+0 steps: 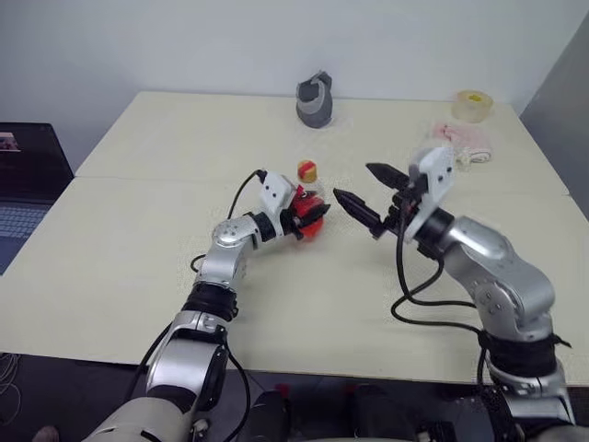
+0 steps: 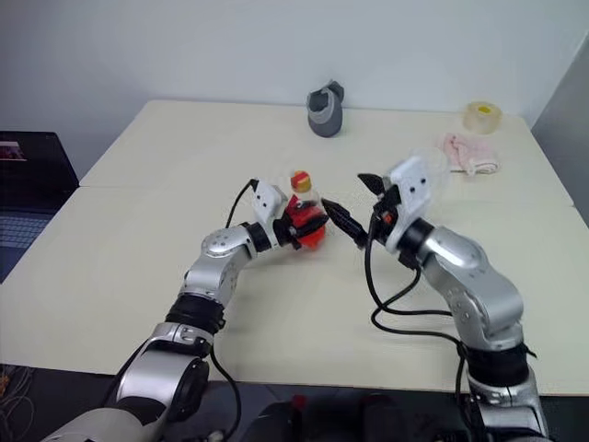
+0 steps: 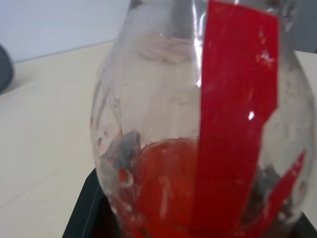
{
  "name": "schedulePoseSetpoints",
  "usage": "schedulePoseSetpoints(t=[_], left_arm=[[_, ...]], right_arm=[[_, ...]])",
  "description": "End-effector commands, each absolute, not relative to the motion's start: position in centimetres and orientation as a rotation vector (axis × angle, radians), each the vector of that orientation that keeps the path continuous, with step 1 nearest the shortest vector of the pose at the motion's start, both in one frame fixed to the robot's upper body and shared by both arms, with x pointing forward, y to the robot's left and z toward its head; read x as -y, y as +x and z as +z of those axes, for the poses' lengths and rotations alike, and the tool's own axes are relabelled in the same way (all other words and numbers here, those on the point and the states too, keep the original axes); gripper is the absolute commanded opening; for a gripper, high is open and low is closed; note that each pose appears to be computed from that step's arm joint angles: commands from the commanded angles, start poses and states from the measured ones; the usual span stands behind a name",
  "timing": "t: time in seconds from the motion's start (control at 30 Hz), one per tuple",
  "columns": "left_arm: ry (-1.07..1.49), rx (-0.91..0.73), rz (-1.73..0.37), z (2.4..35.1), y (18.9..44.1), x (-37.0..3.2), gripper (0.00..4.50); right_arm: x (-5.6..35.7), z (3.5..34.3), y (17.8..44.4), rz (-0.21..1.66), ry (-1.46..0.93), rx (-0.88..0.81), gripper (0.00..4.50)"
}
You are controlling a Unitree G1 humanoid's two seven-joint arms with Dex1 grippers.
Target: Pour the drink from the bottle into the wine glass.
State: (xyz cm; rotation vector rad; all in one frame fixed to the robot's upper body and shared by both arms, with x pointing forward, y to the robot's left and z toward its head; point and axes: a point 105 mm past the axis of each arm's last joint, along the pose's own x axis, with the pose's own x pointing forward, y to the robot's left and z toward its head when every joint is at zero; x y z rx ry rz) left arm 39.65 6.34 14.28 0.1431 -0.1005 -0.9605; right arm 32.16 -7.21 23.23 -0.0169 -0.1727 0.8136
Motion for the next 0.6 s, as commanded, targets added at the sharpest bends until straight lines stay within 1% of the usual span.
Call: schedulePoseSetpoints(t=[0.03, 0.2, 0.4, 0.6], left_arm=[[0.173, 0.203, -1.008, 17.1, 39.5, -5.2, 1.92], [0.154, 0.214, -1.061, 17.4, 39.0, -3.8, 1.92], [0.135, 0.200, -1.092, 17.1, 38.5, -3.4, 1.92], [0.111, 0.195, -1.103, 17.1, 38.1, -3.0, 1.92]], right_arm=[[7.1, 24.0, 32.4, 0.834, 0.001, 0.184, 4.50], [6.1, 24.7, 33.2, 0.887, -0.028, 0.188, 4.50], [5.8, 25.2, 33.7, 0.907, -0.026, 0.199, 4.50], [5.3, 25.1, 34.0, 0.922, -0.040, 0.201, 4.50]])
